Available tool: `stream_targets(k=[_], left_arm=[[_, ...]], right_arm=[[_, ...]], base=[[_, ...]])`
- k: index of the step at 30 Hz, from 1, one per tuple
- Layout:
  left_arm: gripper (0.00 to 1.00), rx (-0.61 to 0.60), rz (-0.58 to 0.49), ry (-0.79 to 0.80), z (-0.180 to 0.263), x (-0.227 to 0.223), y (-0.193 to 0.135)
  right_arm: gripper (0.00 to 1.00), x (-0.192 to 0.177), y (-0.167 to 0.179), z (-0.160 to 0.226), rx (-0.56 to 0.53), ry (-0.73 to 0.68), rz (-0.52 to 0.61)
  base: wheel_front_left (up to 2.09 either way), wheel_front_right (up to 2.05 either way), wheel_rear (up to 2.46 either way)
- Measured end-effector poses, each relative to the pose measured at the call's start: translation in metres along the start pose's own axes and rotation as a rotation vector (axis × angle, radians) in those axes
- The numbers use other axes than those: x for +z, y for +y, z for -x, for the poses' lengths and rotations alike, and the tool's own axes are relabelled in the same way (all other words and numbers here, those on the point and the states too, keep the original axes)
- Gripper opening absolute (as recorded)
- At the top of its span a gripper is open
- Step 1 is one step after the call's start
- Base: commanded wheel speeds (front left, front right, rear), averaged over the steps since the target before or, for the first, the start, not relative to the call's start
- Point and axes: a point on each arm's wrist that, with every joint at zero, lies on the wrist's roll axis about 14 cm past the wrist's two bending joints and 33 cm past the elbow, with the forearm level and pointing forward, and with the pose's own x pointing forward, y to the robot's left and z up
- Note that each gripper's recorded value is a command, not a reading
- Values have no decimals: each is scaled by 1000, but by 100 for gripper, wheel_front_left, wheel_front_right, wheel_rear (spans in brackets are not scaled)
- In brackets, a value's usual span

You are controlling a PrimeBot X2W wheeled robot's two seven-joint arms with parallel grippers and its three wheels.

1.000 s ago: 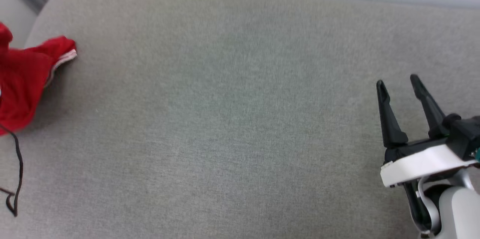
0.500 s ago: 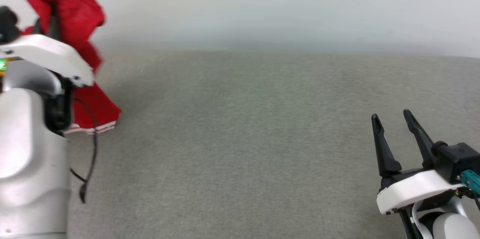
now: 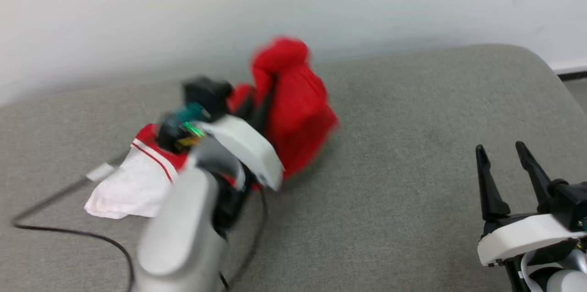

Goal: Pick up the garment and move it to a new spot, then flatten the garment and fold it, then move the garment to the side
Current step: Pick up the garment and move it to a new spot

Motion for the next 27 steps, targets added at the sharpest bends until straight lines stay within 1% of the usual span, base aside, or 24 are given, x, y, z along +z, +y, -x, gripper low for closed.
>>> stream_targets(k=[3, 7, 9, 12, 13, 14, 15, 16, 19, 23, 25, 27], left_arm=[[0, -95, 58, 116, 10, -53, -39], [0, -192, 118, 317, 42, -125, -81], [0, -219, 160, 428, 64, -159, -97], [0, -242, 190, 547, 91, -194, -111], [16, -252, 180, 566, 95, -199, -114], [50, -258, 172, 575, 98, -202, -115], [95, -255, 171, 572, 99, -203, -115], [100, -255, 160, 551, 98, -200, -114], [100, -257, 144, 444, 90, -180, -114], [100, -224, 108, 225, 69, -129, -106], [100, -191, 100, 149, 67, -110, -100], [100, -136, 90, 75, 63, -89, -86]], right_arm=[[100, -8, -10, 0, -30, 25, 3], [100, -18, -15, 0, -46, 56, 4], [100, -23, -14, -2, -44, 71, 1], [100, -28, -12, -6, -37, 86, -2], [100, -30, -10, -8, -33, 88, -6], [100, -30, -8, -10, -26, 87, -8], [100, -30, -5, -12, -17, 85, -10], [100, -30, -2, -13, -9, 84, -12], [100, -28, 1, -15, 2, 75, -15], [100, -21, 7, -15, 18, 57, -19], [100, -17, 8, -13, 21, 46, -20], [100, -14, 9, -11, 26, 43, -21]], base=[[0, 0, 0], [0, 0, 0], [0, 0, 0], [0, 0, 0], [0, 0, 0], [0, 0, 0], [0, 0, 0], [0, 0, 0], [0, 0, 0], [0, 0, 0], [0, 0, 0], [0, 0, 0]])
